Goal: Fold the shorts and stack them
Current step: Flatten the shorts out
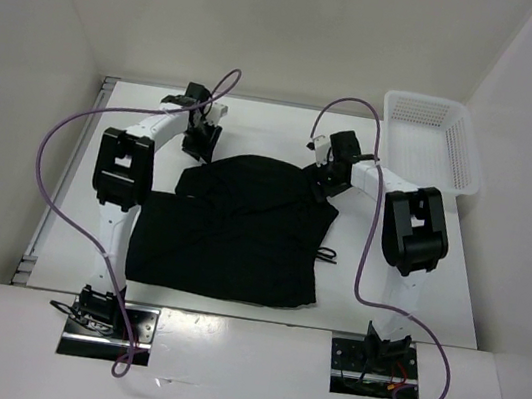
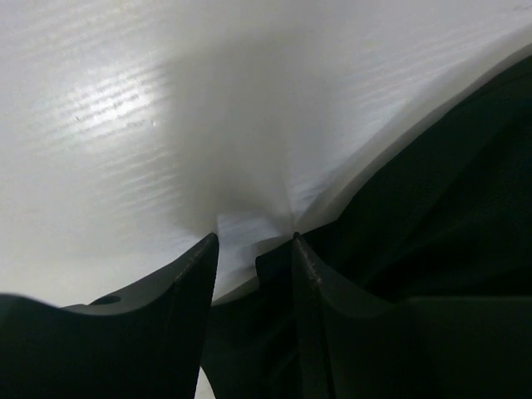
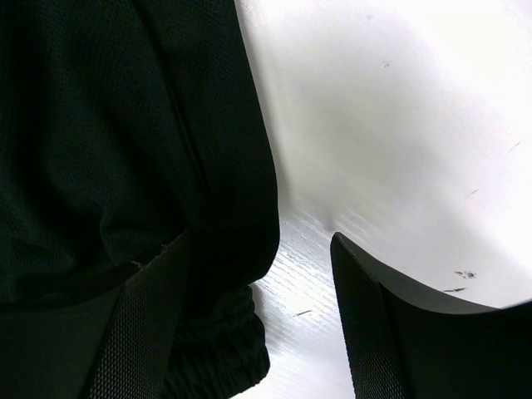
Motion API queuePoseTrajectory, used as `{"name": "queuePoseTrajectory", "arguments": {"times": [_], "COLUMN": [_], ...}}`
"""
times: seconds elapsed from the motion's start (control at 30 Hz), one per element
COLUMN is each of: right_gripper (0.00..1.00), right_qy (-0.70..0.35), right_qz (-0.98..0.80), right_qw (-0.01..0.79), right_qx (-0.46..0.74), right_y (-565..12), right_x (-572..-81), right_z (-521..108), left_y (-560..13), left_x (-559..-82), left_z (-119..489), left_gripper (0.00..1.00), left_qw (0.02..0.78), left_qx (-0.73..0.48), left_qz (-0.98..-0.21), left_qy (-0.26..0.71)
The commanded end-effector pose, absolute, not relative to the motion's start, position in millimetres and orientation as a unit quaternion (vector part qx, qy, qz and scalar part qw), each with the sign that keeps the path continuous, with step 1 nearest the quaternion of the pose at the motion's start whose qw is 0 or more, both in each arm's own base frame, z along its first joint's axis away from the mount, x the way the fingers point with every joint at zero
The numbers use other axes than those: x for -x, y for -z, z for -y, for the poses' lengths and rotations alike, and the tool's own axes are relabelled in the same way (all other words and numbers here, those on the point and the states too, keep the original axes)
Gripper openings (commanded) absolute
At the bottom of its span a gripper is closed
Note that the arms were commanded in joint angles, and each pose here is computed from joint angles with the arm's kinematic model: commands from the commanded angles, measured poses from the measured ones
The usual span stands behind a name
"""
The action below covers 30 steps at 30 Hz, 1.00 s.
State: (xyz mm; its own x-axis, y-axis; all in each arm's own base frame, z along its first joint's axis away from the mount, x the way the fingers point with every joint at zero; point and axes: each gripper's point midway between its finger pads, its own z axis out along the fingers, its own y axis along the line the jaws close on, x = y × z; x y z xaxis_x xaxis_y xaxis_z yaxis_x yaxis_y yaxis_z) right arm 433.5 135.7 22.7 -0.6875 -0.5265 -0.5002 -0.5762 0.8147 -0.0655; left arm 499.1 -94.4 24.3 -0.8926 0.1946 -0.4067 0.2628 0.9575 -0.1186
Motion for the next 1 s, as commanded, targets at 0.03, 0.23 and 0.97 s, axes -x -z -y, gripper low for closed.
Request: {"name": "queuePoseTrajectory", "arguments": {"times": [0.03, 0.23, 0.97], "right_gripper": [0.72, 0.72, 0.53], "right_qy": [-0.037, -0.036, -0.029], "right_qz": [-0.906, -0.905, -0.896], "right_qw": [0.285, 0.285, 0.246], "right_qx": [0.310, 0.314, 0.369], "right_y": [-46, -47, -19], "right_x": [-437, -435, -417], "right_z": [-135, -134, -133], "left_y": [-28, -30, -52], "left_x": [-475, -461, -460], "left_z": [94, 100, 120], "left_gripper": [0.47, 0.45, 0.00], "left_qw": [0.180, 0.170, 0.188], "left_qx": [-0.120, -0.123, -0.136], "left_qz": [-0.972, -0.971, -0.957], "left_qy": [0.093, 0.114, 0.173]}}
